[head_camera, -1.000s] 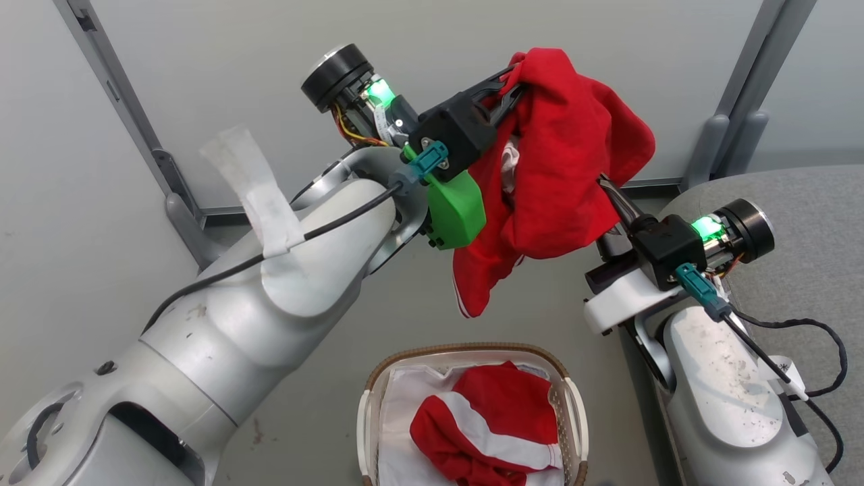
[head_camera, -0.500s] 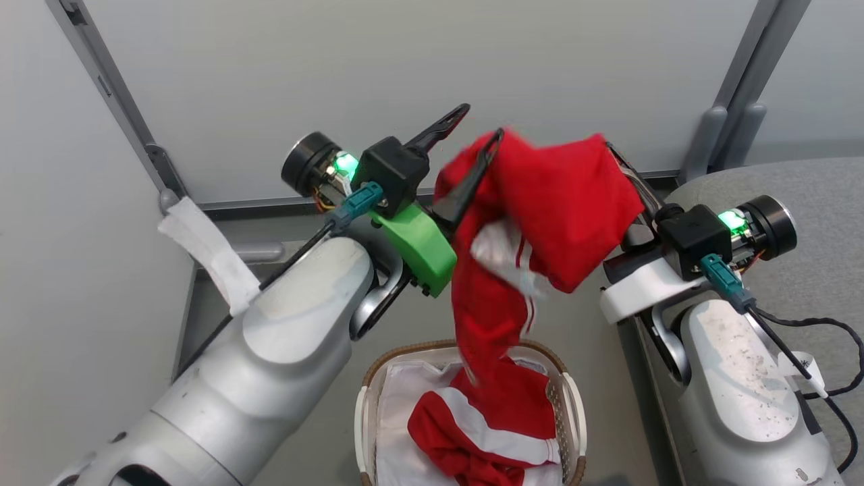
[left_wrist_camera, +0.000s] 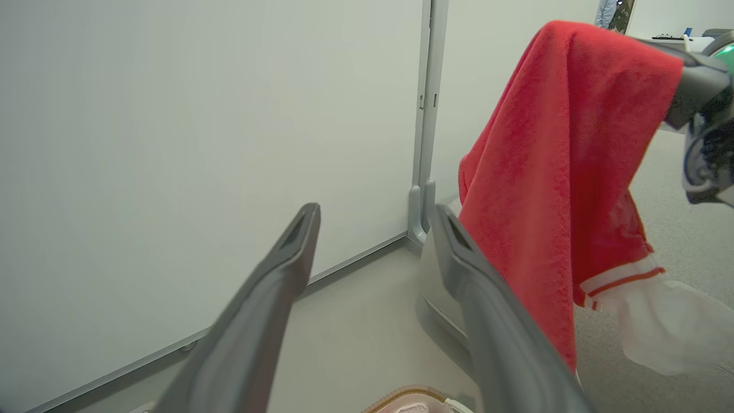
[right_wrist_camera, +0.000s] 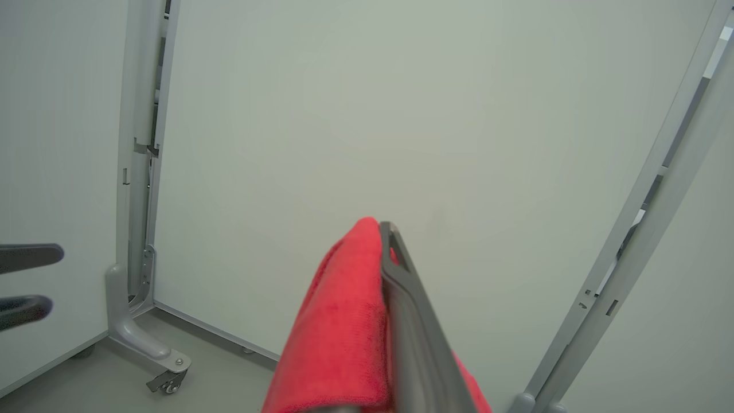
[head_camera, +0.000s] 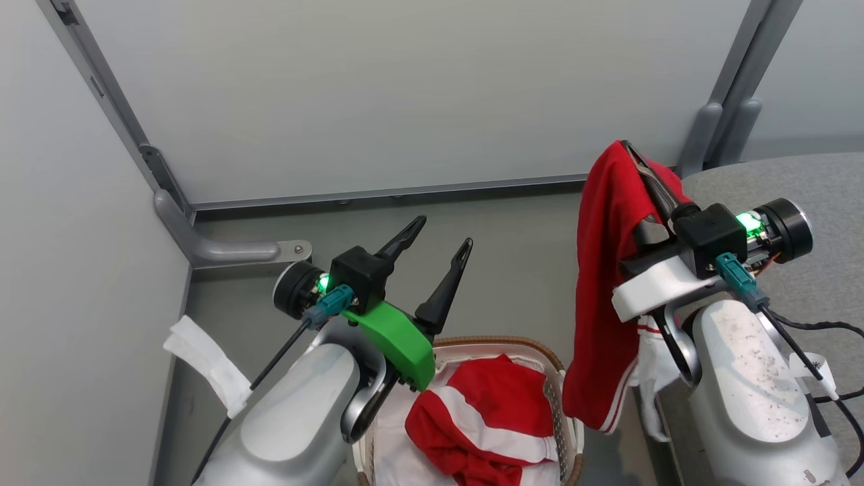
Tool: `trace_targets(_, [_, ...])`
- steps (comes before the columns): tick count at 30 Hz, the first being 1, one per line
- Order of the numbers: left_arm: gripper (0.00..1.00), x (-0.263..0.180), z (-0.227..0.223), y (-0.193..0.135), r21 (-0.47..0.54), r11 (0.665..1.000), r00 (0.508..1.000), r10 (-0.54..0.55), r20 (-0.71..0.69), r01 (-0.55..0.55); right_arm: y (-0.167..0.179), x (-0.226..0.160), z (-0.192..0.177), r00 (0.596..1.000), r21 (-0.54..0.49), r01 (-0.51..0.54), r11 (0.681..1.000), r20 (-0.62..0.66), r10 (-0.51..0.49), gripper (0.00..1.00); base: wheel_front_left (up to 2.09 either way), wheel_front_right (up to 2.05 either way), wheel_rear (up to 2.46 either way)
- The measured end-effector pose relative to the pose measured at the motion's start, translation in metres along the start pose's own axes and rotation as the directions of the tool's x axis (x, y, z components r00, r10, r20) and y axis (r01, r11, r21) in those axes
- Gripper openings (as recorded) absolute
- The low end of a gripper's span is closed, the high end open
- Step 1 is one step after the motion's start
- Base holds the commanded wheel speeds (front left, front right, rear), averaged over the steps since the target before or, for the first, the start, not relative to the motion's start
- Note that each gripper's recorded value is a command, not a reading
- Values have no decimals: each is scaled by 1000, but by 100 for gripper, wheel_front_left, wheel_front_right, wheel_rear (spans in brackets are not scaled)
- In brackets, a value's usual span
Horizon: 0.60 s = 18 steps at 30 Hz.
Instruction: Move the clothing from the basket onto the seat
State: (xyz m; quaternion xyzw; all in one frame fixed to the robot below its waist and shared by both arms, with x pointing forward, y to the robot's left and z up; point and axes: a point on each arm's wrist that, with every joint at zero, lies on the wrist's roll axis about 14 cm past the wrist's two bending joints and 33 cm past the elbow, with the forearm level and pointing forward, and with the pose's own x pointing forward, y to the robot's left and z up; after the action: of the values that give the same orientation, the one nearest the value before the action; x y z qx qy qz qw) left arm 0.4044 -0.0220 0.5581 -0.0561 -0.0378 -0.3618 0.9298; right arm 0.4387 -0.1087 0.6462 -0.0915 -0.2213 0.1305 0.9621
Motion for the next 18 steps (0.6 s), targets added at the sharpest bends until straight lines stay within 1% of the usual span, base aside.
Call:
trace_targets(7, [100,-20,-29,0,-75,996,998,55,-43,-58,-3,-1,-2,1000,-1,10,1000,-5,-10,0,0,0,0])
trace_targets(13, [100,-32,-44,2,-89,992,994,86,-70,-92,-5,-3,-3,1000,-8,13,1000,-13,-13,0,0,0,0])
trace_targets(18, [100,-29,-44,-5,-92,993,995,75,-61,-80,-10,-9,-8,999,-15,26,1000,-31,-27,0,0,0,0])
